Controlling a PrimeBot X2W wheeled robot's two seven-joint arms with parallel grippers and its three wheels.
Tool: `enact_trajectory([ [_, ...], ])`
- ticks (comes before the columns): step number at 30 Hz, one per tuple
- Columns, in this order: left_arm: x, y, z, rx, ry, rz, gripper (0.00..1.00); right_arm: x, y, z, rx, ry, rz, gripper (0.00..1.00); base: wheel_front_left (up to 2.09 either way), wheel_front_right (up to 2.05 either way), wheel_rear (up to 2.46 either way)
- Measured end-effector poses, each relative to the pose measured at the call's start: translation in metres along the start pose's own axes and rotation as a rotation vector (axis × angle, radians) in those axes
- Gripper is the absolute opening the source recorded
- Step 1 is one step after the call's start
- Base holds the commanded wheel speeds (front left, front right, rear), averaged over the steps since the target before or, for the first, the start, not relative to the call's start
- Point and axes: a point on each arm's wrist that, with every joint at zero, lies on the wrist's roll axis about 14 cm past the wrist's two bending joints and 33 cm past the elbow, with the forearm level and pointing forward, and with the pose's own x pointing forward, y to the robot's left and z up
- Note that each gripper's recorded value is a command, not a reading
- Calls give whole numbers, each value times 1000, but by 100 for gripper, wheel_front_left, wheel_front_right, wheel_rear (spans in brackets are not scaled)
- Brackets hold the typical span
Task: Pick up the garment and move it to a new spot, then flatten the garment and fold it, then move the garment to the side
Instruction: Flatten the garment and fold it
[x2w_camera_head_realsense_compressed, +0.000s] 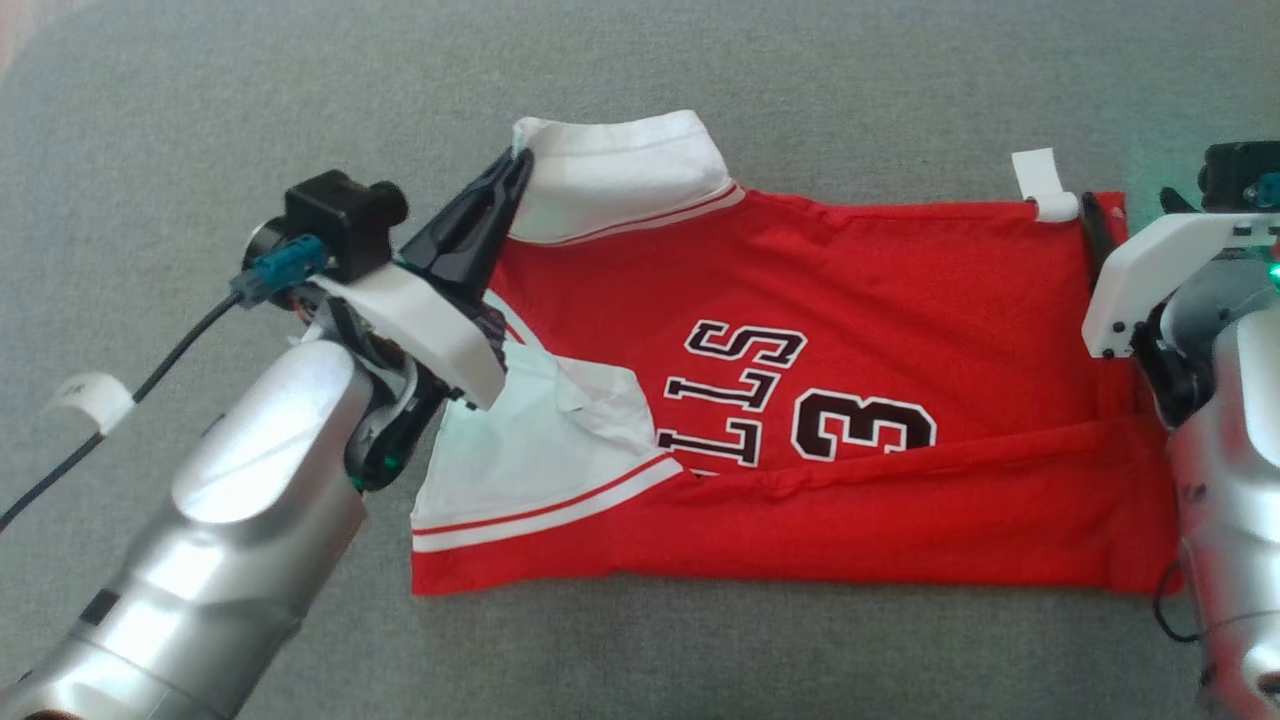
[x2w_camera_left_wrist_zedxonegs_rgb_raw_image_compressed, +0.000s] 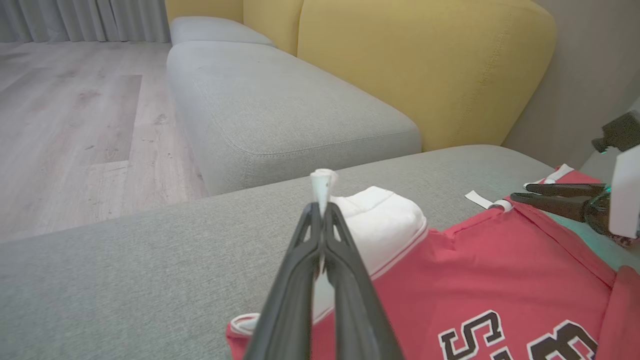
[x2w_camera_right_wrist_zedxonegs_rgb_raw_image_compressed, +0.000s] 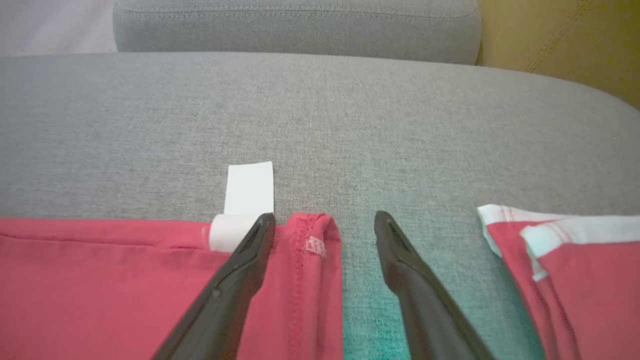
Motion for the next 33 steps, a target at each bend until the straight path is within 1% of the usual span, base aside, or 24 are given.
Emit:
enact_trajectory([
  [6,4,-3,-6,-13,12,-11,0,12,-4,-21,14,92,-9,100,0,0,0],
  [9,6,-2,-10,-17,22,-13,0,17,-6,-21,7,103,-10,100,0,0,0],
  [10,6,-2,-11,-18,23,-13,0,18,-5,-20,5,103,-9,87,0,0,0],
  [11,7,-2,-11,-18,25,-13,0,19,-5,-18,4,99,-8,39,0,0,0],
  [12,7,-2,-11,-18,25,-13,0,20,-4,-17,3,92,-6,0,0,0,0],
  [16,6,3,-13,-31,35,7,0,19,-3,-11,15,50,2,0,0,0,0],
  [20,9,21,-6,-26,42,56,0,13,-7,5,44,-32,1,0,0,0,0],
  [26,29,43,23,66,28,89,0,9,-13,53,85,-180,7,0,0,0,0],
  [31,51,64,44,126,4,128,0,9,-15,74,124,-268,26,0,0,0,0],
  [33,60,73,51,126,-11,147,0,9,-20,82,142,-303,26,0,0,0,0],
])
